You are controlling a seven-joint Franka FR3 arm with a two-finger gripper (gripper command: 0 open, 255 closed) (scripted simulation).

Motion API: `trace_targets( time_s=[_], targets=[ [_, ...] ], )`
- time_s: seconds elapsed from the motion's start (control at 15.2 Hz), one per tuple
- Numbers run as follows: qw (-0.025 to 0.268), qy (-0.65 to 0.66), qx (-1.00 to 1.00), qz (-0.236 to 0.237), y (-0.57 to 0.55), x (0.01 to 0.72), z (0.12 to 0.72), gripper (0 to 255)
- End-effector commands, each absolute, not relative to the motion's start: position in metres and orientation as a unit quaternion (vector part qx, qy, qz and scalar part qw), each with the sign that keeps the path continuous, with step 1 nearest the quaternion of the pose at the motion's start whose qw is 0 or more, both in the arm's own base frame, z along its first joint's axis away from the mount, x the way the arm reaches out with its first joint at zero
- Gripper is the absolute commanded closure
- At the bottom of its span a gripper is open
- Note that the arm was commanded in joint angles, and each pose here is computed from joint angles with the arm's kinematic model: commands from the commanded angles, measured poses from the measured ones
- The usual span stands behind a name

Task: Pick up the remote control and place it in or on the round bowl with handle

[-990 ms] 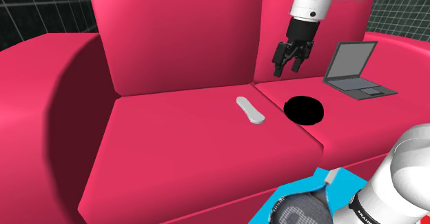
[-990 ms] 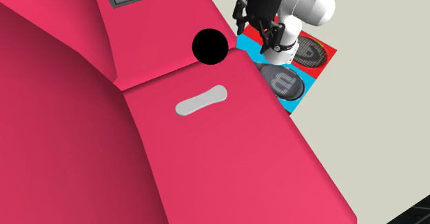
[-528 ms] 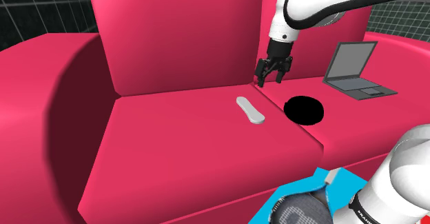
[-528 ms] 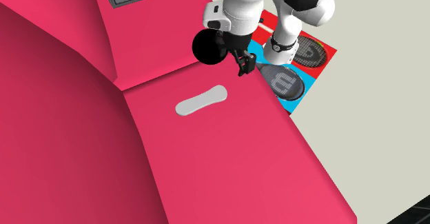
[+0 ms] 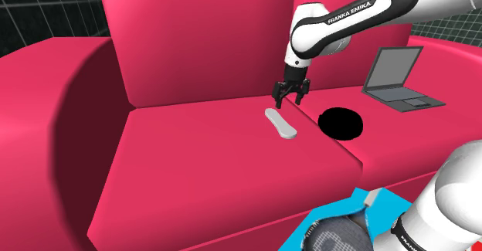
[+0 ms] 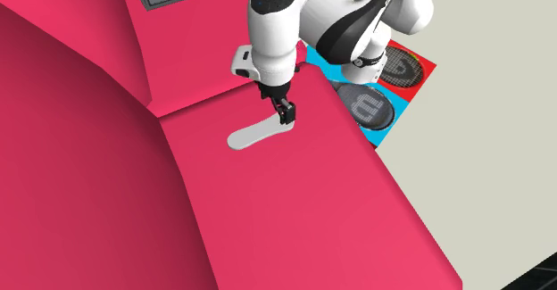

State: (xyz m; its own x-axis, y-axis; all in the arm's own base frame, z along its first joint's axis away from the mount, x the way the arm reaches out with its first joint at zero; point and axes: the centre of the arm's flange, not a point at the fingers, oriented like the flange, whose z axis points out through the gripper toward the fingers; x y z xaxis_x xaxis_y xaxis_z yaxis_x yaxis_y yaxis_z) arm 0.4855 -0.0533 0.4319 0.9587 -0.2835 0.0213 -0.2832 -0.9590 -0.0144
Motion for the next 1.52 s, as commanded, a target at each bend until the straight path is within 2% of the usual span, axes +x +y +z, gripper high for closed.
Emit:
trace_targets(
  time_s=[0.0, 0.26, 0.73, 1.25, 1.32, 1.45],
  targets=[
    [0.006, 0.153, -0.988, -0.008, -0.061, 0.502, 0.411, 0],
    [0.008, 0.171, -0.985, -0.001, -0.077, 0.530, 0.374, 0],
    [0.008, 0.171, -0.985, -0.001, -0.076, 0.531, 0.337, 0],
    [0.008, 0.171, -0.985, -0.001, -0.076, 0.530, 0.334, 0],
    [0.008, 0.171, -0.985, -0.001, -0.076, 0.530, 0.334, 255],
    [0.008, 0.171, -0.985, -0.001, -0.076, 0.530, 0.334, 255]
  ],
)
